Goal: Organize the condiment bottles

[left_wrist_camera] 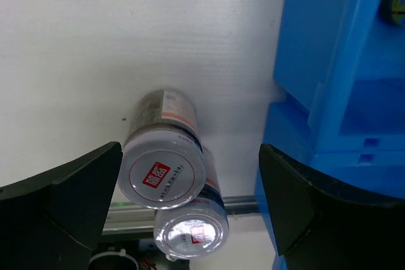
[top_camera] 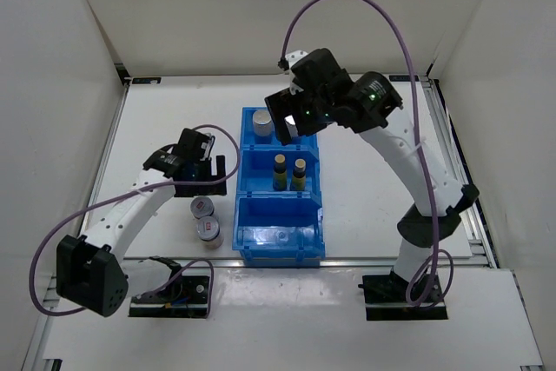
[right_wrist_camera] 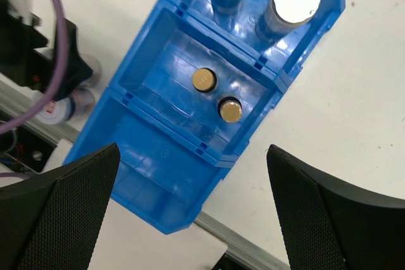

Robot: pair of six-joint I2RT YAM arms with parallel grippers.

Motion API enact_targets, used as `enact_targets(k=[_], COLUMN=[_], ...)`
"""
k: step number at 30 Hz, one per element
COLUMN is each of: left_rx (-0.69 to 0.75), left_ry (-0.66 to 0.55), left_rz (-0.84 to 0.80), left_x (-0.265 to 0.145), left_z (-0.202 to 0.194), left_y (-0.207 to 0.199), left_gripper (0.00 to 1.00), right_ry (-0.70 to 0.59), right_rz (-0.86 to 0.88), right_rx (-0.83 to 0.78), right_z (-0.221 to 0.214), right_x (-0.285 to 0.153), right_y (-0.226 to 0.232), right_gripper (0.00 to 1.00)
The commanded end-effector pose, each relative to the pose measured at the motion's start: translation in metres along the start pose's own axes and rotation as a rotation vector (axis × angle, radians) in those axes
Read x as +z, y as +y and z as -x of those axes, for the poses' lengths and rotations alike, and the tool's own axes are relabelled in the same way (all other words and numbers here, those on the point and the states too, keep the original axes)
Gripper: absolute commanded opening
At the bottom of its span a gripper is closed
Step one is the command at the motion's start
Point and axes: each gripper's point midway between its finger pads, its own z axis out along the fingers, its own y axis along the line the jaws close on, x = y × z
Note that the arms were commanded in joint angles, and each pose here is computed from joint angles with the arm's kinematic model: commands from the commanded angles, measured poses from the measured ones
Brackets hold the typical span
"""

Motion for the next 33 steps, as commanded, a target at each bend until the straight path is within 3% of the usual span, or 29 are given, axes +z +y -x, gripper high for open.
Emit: enact_targets(k=[1, 10, 33], left_rx=[-0.098, -0.161, -0.338], left_ry=[0.044, 0.154, 0.285], left_rz=[-0.051, -0.002, 0.033], left_x=[-0.009, 0.003, 0.009], left_z=[-0.003, -0.022, -0.055], left_y=[-0.011, -0.006, 0.002], left_gripper=[1.00, 1.00, 1.00], right_ry=[0.051, 0.061, 0.141], right_rz=[-0.037, -0.053, -0.060], right_rx=[-0.012, -0.020, 0.036], right_z=[-0.012, -0.015, -0.050], right_x=[0.015, 0.014, 0.006], right_y=[-0.006, -0.016, -0.031], right_gripper=[1.00, 1.00, 1.00])
